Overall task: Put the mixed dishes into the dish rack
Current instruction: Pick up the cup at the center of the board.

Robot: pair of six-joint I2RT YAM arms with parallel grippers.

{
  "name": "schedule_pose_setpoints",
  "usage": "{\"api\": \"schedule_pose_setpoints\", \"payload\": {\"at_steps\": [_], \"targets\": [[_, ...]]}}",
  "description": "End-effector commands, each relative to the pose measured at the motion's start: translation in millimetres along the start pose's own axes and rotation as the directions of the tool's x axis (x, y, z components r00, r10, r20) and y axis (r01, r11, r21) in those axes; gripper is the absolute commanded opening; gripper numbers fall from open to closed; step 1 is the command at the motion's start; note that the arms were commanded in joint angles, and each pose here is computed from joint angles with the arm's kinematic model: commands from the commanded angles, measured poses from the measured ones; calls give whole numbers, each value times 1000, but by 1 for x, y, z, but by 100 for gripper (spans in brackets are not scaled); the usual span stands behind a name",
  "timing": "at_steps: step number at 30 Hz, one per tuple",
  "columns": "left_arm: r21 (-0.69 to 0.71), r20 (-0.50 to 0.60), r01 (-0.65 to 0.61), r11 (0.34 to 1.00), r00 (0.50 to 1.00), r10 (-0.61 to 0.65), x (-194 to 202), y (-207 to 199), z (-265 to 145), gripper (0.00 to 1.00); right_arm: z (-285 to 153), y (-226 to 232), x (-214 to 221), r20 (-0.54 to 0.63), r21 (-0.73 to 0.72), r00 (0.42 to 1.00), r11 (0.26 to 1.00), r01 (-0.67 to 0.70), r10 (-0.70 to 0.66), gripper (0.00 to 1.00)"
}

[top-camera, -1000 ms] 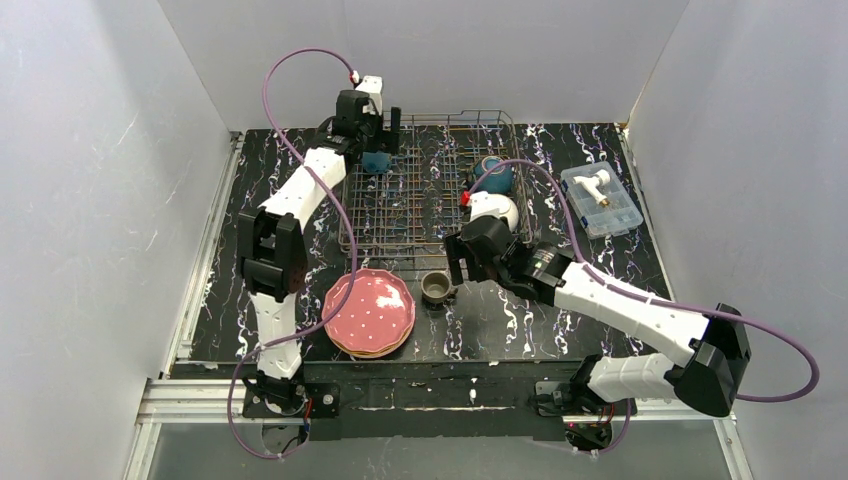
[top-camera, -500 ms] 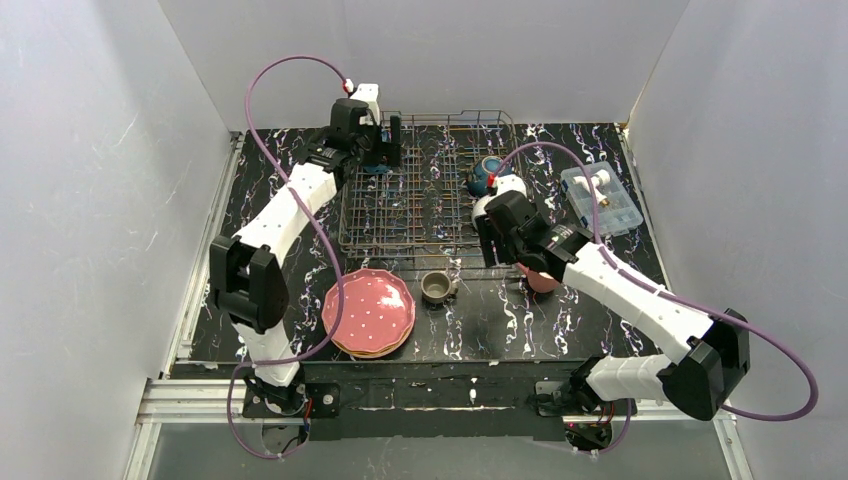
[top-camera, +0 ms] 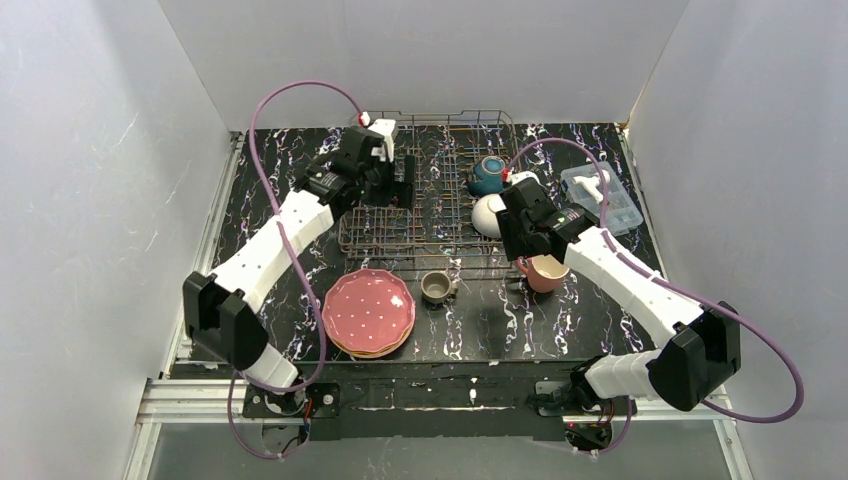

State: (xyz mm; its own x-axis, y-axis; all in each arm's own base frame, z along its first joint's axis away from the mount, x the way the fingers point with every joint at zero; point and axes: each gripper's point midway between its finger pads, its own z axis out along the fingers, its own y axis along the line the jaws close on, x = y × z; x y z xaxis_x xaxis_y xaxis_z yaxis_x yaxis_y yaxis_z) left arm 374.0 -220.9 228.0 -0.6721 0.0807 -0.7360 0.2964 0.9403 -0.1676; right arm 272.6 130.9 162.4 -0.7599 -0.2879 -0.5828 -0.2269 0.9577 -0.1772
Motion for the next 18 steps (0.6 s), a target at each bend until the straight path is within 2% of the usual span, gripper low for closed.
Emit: {"api": "schedule_pose_setpoints", "payload": {"at_steps": [1,11,18], "targets": [[40,-57,39,998,998,-37,31,-3,-38,98,-5,-11,0,-28,9,1000,1000,4,-4,64],[149,-121,20,989,993,-1,85,-18,-86,98,5,-17,22,-131,-9,991,1000,2,-3,61],[150,-150,-21,988,988,44,114,-8,-93,98,17,-11,39,-210,-29,978,1000,-1,-5,57]]}}
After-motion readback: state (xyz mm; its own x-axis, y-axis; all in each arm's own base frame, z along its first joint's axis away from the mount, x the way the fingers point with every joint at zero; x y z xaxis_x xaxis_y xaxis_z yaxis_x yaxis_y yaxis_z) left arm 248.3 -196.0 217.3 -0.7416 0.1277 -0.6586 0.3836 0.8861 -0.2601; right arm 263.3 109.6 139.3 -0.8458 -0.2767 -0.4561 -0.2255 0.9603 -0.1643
